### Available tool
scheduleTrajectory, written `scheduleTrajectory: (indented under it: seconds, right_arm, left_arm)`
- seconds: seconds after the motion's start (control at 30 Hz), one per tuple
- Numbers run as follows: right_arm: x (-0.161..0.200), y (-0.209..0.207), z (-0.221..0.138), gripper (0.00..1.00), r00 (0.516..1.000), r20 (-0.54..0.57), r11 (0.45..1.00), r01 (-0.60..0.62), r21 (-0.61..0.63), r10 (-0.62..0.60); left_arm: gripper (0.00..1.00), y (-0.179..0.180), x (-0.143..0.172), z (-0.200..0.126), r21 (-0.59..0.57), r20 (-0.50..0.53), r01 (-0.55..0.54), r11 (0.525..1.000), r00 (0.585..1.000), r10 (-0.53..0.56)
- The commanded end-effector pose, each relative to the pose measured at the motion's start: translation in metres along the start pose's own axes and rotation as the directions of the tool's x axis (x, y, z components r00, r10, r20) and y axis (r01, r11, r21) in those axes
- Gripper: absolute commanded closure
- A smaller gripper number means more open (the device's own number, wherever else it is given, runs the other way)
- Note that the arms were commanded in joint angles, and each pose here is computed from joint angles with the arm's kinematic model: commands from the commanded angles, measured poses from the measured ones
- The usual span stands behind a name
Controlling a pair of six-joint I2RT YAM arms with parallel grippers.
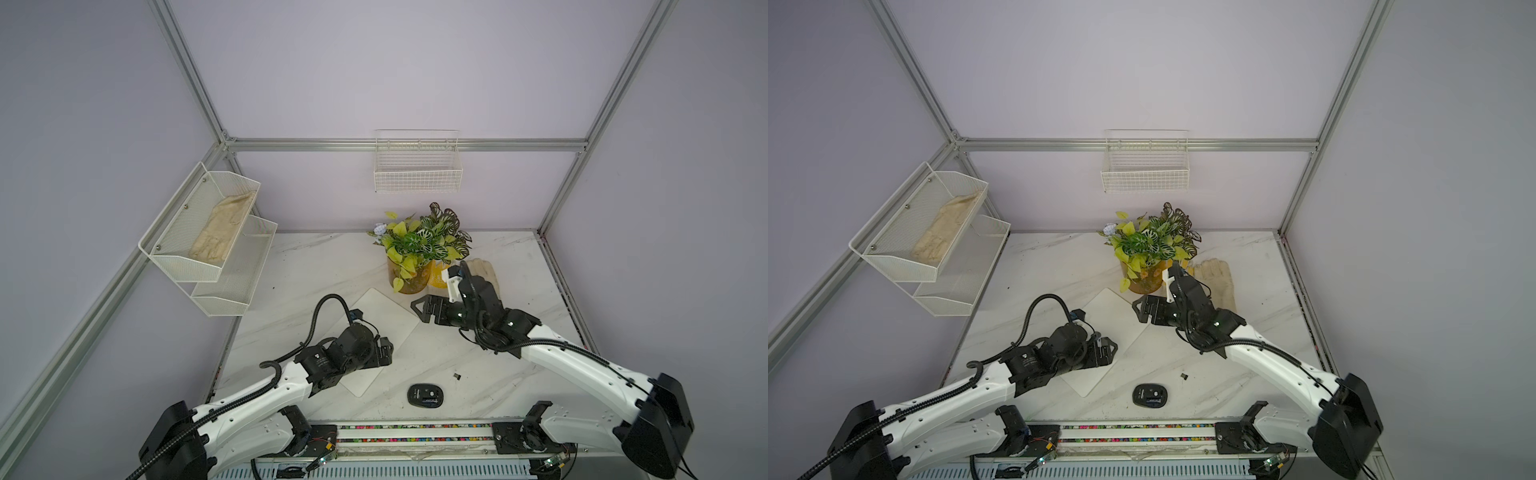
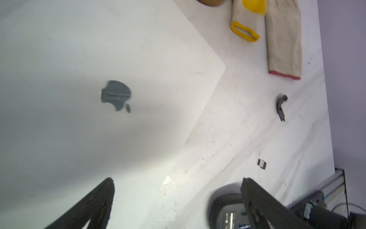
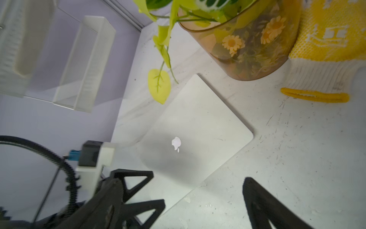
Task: Insert the wireless mouse receiver into the laptop
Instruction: Place the mouse at the center of the board, then adjust the laptop at the center of the board.
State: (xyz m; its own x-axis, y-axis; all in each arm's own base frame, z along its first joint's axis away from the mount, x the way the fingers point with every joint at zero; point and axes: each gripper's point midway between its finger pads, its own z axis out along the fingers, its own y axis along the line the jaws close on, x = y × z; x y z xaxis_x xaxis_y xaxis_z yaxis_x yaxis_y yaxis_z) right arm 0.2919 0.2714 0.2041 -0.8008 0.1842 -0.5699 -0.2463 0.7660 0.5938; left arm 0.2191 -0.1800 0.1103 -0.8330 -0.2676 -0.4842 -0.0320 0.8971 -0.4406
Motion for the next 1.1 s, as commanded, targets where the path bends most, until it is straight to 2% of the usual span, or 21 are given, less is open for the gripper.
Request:
scheduleTrajectory:
  seconds: [0.0,0.13,0.27,0.37,0.6,0.83,1.07]
  right_arm:
    - [0.016,-0.017,0.032,0.03,0.985,-0.13,0.99,0.124,0.07,-0.114]
    - [0.02,-0.014,0.068,0.03,0.971,-0.191,0.987,0.156,0.039,-0.146]
    - [0.024,-0.021,0.103,0.03,0.952,-0.247,0.98,0.195,0.045,-0.178]
    - [0.031,-0.028,0.127,0.03,0.935,-0.291,0.973,0.226,0.046,-0.203]
    - [0.038,-0.046,0.162,0.03,0.916,-0.327,0.959,0.27,0.081,-0.23]
    - [0.045,-0.059,0.168,0.03,0.907,-0.348,0.951,0.289,0.11,-0.236]
    - [0.046,-0.063,0.167,0.03,0.905,-0.349,0.946,0.3,0.122,-0.242]
  left_arm:
    - [0.0,0.05,-0.014,-0.013,-0.188,0.03,0.137,0.973,0.991,-0.134]
    - [0.0,0.081,-0.018,-0.012,-0.262,0.049,0.292,0.92,0.956,-0.289]
    - [0.0,0.104,-0.019,-0.009,-0.296,0.087,0.458,0.838,0.887,-0.454]
    - [0.0,0.114,-0.02,-0.009,-0.319,0.111,0.515,0.796,0.854,-0.508]
    - [0.0,0.128,-0.009,-0.007,-0.39,0.122,0.573,0.721,0.808,-0.576]
    - [0.0,0.129,0.0,0.006,-0.432,0.071,0.576,0.694,0.789,-0.61]
    - [0.0,0.136,0.003,0.004,-0.436,0.097,0.588,0.681,0.783,-0.614]
